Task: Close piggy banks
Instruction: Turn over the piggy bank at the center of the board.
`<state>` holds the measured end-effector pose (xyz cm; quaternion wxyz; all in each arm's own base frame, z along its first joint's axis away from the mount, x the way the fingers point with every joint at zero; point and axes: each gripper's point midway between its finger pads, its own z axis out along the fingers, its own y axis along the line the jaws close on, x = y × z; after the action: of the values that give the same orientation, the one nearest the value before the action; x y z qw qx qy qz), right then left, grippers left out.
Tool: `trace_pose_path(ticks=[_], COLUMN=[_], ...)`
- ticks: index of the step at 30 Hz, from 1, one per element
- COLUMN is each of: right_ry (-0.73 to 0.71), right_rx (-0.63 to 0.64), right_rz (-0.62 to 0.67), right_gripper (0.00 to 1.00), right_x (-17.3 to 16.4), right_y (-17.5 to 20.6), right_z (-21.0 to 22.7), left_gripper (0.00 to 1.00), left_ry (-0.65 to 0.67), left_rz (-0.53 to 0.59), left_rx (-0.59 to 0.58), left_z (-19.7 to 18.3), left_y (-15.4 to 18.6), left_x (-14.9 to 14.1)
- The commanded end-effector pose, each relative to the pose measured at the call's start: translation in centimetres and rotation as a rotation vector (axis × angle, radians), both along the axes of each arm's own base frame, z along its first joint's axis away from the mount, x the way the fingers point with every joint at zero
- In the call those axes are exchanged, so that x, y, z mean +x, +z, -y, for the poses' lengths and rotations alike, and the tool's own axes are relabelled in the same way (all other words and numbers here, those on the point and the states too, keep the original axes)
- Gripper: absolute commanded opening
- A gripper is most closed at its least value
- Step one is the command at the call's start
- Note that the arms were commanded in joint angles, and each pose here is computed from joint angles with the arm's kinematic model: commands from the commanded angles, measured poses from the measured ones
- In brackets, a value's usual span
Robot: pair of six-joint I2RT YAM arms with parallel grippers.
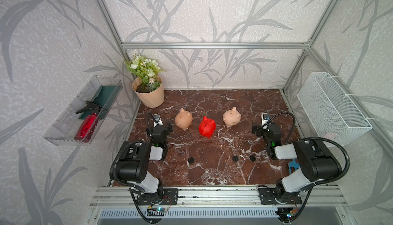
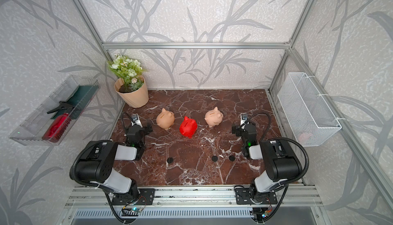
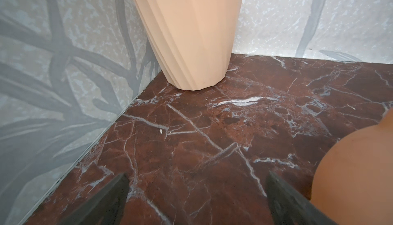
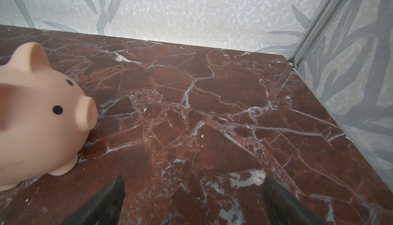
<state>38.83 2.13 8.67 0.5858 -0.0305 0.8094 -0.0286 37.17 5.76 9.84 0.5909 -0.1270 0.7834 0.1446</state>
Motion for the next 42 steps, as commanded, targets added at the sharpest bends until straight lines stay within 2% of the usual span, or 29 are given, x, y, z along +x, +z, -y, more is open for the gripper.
trace_pose_path(ticks=[1, 6, 9, 11, 13, 16, 20, 23, 25, 27, 30, 34, 42], right_ry=[-0.033, -0.029, -0.028, -0.043, -0.044, -0.034, 0.127, 0.22, 0.284, 0.268, 0.28, 0.328, 0.311], right_rx=[0.016, 0.012, 0.047, 0.132, 0.236, 0.409, 0.542, 0.645, 0.663, 0.582, 0.451, 0.459, 0.43], right_rz=[0.082, 0.067, 0.06, 0.077, 0.042, -0.025, -0.113, -0.172, -0.261, -0.367, -0.454, -0.54, -0.638], right_gripper=[0.99, 0.99, 0.99, 0.99, 0.99, 0.99, 0.99, 0.99, 0.99, 0.99, 0.99, 0.99, 0.99], right_x=[-0.4, -0.3, -0.5, -0.7, -1.2, -2.1, -4.0, -5.4, -6.5, -8.0, -10.5, -13.0, -15.0], right_y=[2.2, 4.7, 7.0, 9.6, 11.2, 14.0, 17.0, 17.8, 17.2, 15.5, 13.4, 10.6, 6.6], right_z=[0.7, 0.6, 0.4, 0.3, -0.2, -1.4, -4.8, -6.9, -8.8, -10.2, -12.4, -14.6, -14.5], left_gripper=[0.99, 0.99, 0.99, 0.99, 0.99, 0.99, 0.99, 0.99, 0.99, 0.99, 1.0, 0.99, 0.99], left_ry=[0.026, 0.064, 0.051, 0.055, 0.068, 0.065, -0.106, -0.275, -0.369, -0.465, -0.588, -0.655, -0.745], left_rz=[0.104, 0.137, 0.161, 0.177, 0.17, 0.093, -0.026, -0.097, -0.15, -0.208, -0.322, -0.488, -0.804], left_rx=[-0.001, -0.009, -0.074, -0.152, -0.236, -0.34, -0.476, -0.43, -0.382, -0.357, -0.238, -0.114, -0.096], left_z=[-0.4, -0.9, -0.4, -0.1, 0.3, 1.8, 7.0, 12.6, 16.0, 19.1, 23.2, 26.2, 29.7], left_y=[2.8, 5.9, 8.1, 9.7, 11.0, 12.3, 13.1, 14.4, 14.9, 15.0, 14.0, 10.9, 4.4], left_x=[-0.7, -2.0, -2.3, -2.3, -2.1, -1.7, 0.2, 1.1, 1.3, 1.5, 1.3, 1.4, 1.6])
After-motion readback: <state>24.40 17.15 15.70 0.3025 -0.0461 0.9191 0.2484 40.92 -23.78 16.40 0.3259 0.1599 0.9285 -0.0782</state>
